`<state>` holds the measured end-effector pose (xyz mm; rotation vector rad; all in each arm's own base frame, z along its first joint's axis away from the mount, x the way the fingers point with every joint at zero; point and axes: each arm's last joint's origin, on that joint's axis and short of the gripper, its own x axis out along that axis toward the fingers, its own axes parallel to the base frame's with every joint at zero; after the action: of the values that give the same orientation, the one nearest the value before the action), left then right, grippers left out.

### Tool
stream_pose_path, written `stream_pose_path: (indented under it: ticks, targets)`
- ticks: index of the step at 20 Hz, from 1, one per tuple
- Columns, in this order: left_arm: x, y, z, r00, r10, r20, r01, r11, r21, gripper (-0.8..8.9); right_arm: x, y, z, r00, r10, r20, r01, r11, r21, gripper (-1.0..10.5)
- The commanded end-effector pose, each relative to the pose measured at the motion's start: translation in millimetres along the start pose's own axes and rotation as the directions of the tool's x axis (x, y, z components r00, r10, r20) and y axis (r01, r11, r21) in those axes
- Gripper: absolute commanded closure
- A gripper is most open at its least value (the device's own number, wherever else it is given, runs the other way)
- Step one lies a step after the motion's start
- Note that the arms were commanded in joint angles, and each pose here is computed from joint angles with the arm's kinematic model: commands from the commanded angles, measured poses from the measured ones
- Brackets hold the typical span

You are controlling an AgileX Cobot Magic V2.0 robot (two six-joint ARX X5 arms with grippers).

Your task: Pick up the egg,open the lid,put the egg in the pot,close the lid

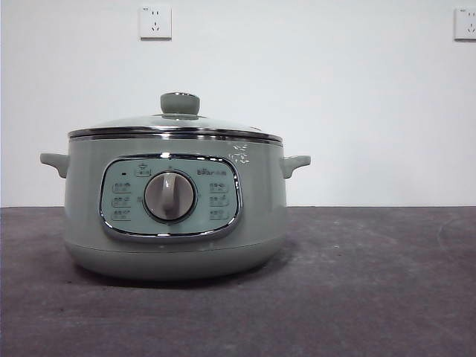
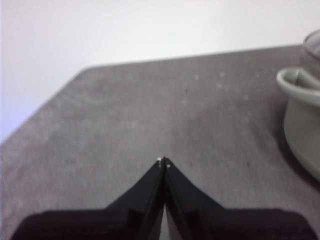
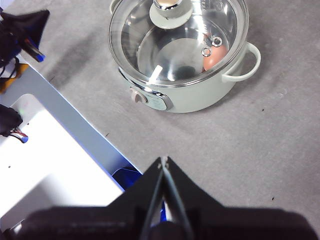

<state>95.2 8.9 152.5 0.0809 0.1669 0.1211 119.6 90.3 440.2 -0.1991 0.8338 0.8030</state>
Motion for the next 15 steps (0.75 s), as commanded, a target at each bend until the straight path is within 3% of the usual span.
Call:
stream_pose_path:
  ticks: [1,15]
  targets:
    - [1.3,-0.5,-5.6,1.000,-0.005,-0.022,0.004,0.999,-0.036,8.16,0.1,0.1,-1.8,1.000,-0.001,-0.012,0.001,1.000,0.001,9.5]
    - [1.3,-1.1,-5.4,0.999,-0.027,-0.018,0.026,0.998,-0.064,8.17,0.1,0.1,-1.8,1.000,-0.001,-0.012,0.001,1.000,0.001,9.5]
